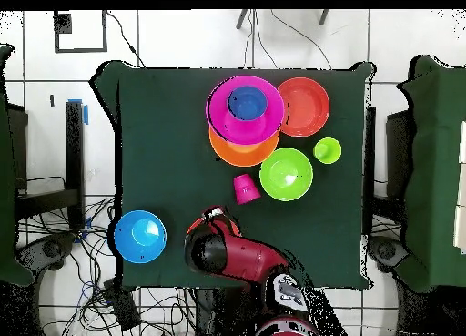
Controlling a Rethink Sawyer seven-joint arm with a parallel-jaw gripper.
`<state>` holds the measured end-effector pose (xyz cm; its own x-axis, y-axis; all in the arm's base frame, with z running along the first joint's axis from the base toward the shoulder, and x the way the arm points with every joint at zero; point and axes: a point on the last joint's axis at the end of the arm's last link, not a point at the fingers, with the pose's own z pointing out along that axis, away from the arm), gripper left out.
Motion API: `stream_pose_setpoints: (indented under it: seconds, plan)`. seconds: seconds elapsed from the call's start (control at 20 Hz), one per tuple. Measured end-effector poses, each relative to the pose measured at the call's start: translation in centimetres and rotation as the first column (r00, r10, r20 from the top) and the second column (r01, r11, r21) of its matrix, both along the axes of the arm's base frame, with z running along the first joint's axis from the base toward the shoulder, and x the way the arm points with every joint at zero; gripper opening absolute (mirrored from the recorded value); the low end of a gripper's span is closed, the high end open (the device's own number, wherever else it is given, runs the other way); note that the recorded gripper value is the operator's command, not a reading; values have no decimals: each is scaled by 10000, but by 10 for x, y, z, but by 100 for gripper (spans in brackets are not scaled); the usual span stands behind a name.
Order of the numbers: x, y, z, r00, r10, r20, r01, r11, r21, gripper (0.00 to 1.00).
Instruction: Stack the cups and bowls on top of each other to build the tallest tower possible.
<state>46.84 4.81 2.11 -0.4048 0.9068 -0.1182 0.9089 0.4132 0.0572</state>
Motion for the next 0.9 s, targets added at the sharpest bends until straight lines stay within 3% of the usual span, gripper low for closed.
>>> stream_pose_setpoints:
  seconds: [0.1, 0.2, 0.5, 0.65, 0.9]
  plan:
    - [-2, 3, -2, 9998, -215, 0, 215, 9997, 69, 100]
    - [-6, 12, -6, 9965, -836, 39, 834, 9961, 294, 100]
    - [-12, 35, -10, 9735, -2286, 81, 2270, 9698, 893, 100]
    - [-14, 45, -11, 9632, -2688, -24, 2673, 9568, 1141, 100]
    - [-18, 60, -11, 9548, -2967, -187, 2963, 9444, 1425, 100]
